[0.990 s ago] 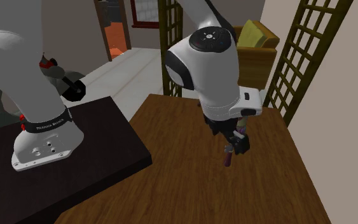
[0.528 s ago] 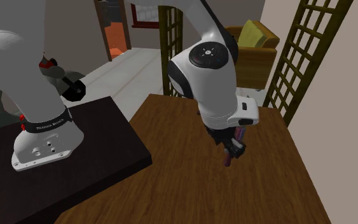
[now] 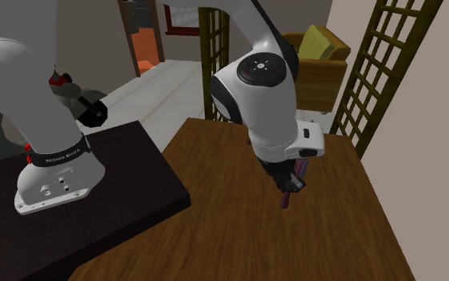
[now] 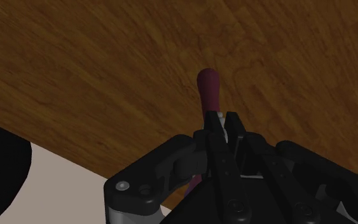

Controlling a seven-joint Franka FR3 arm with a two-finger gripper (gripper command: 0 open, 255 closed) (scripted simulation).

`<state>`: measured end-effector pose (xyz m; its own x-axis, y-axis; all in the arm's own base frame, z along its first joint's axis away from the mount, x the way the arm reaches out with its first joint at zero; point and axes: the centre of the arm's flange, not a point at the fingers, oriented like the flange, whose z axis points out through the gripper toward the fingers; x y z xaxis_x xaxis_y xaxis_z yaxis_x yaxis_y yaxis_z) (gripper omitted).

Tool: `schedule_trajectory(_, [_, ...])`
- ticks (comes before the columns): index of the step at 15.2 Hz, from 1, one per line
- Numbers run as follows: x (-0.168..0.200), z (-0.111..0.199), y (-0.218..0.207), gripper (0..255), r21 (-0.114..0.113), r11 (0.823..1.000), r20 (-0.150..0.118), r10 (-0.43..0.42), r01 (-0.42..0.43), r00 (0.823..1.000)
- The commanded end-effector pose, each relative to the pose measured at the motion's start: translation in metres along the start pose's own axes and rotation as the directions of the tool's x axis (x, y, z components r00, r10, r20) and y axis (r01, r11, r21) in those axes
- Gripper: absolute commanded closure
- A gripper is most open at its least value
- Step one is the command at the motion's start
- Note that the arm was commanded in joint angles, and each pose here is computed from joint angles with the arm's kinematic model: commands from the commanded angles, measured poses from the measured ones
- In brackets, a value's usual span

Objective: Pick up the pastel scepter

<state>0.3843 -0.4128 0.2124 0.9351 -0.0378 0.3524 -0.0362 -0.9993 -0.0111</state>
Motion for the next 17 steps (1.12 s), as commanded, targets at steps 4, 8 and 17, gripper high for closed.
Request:
schedule_trajectory(4, [0.005,-0.015,0.000,255,-0.001,1.000,0.001,0.000,0.000,1.000])
schedule_trajectory(8, [0.013,-0.034,0.000,255,-0.001,1.000,0.001,0.000,0.000,1.000])
schedule_trajectory(17, [0.028,-0.075,-0.001,255,-0.001,1.000,0.001,0.000,0.000,1.000])
